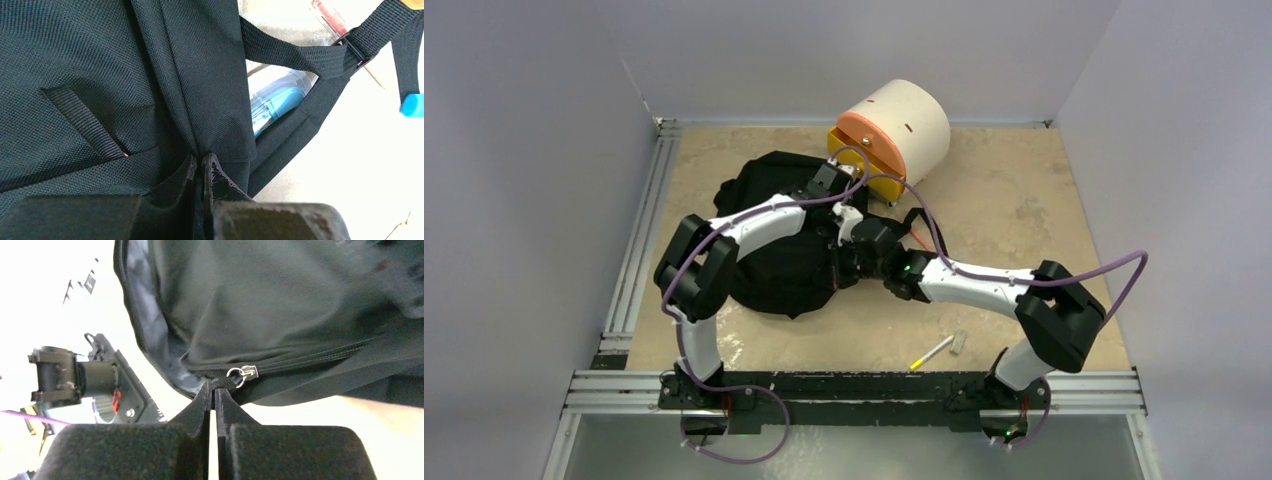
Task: Pack the student bag
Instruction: Zip the student bag at the center of the board.
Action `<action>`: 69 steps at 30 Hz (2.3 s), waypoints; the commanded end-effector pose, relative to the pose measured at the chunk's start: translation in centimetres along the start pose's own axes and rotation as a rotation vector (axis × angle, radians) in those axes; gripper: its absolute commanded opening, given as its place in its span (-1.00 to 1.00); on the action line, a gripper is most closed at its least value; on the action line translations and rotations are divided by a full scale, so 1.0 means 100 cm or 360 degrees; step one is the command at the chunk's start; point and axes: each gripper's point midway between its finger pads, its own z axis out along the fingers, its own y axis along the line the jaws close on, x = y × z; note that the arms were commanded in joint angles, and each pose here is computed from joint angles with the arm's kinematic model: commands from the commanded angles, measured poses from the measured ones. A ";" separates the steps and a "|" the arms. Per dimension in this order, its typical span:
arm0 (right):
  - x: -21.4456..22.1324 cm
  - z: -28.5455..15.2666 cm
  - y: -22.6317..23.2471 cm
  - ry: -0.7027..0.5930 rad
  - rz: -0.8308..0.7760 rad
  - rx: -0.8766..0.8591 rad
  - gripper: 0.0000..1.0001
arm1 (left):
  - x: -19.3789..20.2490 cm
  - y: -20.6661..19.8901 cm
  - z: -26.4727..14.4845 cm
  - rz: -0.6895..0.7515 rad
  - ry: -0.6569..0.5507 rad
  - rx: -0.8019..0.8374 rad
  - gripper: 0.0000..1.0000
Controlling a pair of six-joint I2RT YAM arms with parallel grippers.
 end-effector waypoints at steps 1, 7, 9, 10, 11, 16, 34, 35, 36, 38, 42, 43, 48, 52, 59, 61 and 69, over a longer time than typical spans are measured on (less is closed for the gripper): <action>-0.019 -0.006 0.084 -0.0164 -0.0168 -0.0383 -1.00 | -0.029 -0.021 0.005 0.0002 -0.0139 0.0115 -1.00; -0.018 -0.013 0.083 -0.0285 -0.0127 -0.0370 -1.00 | -0.028 -0.024 -0.007 -0.0017 -0.0141 0.0153 -0.95; -0.016 -0.018 0.079 -0.0297 -0.0101 -0.0346 -1.00 | -0.030 -0.028 -0.017 -0.0013 -0.0176 0.0193 -0.78; -0.017 -0.020 0.075 -0.0311 -0.0087 -0.0322 -0.91 | -0.031 -0.028 -0.022 -0.0011 -0.0193 0.0205 -0.71; -0.019 -0.023 0.072 -0.0336 -0.0075 -0.0297 -0.83 | -0.033 -0.029 -0.027 -0.0009 -0.0209 0.0216 -0.65; -0.037 -0.046 0.062 -0.0504 -0.0008 -0.0178 -0.45 | -0.038 -0.029 -0.051 -0.0037 -0.0261 0.0227 -0.39; -0.051 -0.069 -0.043 -0.0590 0.0514 0.0331 0.05 | 0.014 -0.008 -0.158 -0.0058 -0.0280 0.0264 -0.17; -0.050 -0.067 -0.041 -0.0568 0.0516 0.0316 0.12 | 0.026 -0.006 -0.164 -0.0051 -0.0271 0.0294 -0.17; -0.049 -0.063 -0.039 -0.0535 0.0513 0.0298 0.21 | 0.036 -0.005 -0.169 -0.0048 -0.0255 0.0318 -0.17; -0.044 -0.057 -0.033 -0.0466 0.0521 0.0257 0.31 | 0.054 -0.001 -0.177 -0.0071 -0.0220 0.0335 -0.17; -0.030 -0.044 -0.032 -0.0345 0.0548 0.0220 0.36 | 0.086 0.008 -0.186 -0.0138 -0.0119 0.0321 -0.17; -0.026 -0.041 -0.033 -0.0325 0.0551 0.0222 0.37 | 0.093 0.009 -0.186 -0.0152 -0.0096 0.0324 -0.17; -0.015 -0.024 -0.036 -0.0237 0.0562 0.0204 0.36 | 0.120 0.010 -0.183 -0.0185 -0.0006 0.0324 -0.19; -0.014 -0.013 -0.036 -0.0228 0.0561 0.0177 0.24 | 0.145 0.004 -0.177 -0.0179 0.0090 0.0274 -0.23; -0.003 -0.014 -0.042 -0.0218 0.0581 0.0181 0.22 | 0.167 0.011 -0.166 -0.0288 0.0145 0.0150 -0.30; -0.002 -0.014 -0.042 -0.0213 0.0581 0.0176 0.22 | 0.166 0.008 -0.165 -0.0306 0.0134 0.0177 -0.30; -0.004 -0.015 -0.041 -0.0206 0.0559 0.0171 0.23 | 0.103 -0.017 -0.194 -0.0198 -0.0155 0.0308 -0.29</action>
